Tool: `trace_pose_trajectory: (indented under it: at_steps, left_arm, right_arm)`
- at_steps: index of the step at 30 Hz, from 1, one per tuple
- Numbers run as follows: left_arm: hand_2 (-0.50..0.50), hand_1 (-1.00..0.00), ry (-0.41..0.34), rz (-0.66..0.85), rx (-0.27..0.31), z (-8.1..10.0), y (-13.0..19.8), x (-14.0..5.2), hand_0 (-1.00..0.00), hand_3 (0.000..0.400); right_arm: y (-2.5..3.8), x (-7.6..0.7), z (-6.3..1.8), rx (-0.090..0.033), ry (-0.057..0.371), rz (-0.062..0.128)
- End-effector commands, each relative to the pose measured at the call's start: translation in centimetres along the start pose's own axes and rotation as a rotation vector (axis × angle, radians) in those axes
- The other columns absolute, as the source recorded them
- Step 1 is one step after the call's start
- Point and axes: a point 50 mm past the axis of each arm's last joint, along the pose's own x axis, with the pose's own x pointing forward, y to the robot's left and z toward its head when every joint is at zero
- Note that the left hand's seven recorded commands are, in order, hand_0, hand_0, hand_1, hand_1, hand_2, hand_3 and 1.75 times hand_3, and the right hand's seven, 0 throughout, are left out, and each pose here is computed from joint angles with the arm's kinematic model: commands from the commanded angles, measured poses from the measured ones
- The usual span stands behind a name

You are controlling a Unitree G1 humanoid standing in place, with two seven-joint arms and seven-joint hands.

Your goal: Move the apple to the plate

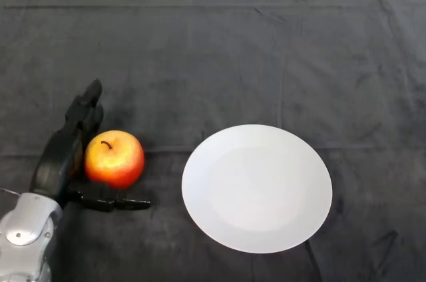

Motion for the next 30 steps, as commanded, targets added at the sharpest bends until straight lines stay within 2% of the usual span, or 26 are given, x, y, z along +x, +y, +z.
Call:
trace_pose_trajectory:
  at_steps: [1, 18, 30]
  left_arm:
    - [0.00, -1.00, 0.082, -0.023, 0.054, -1.1, 0.7, -0.9, -1.00, 0.400]
    - [0.00, -1.00, 0.046, -0.005, 0.088, -0.2, 1.1, -0.6, -1.00, 0.400]
    - [0.00, -1.00, -0.086, 0.056, 0.123, 2.3, 0.5, 0.0, -1.00, 0.400]
  right_arm:
    - [0.70, -0.08, 0.94, -0.007, -0.038, 0.027]
    - [0.70, -0.08, 0.94, -0.007, -0.038, 0.027]
    - [0.70, -0.08, 0.92, -0.008, -0.038, 0.027]
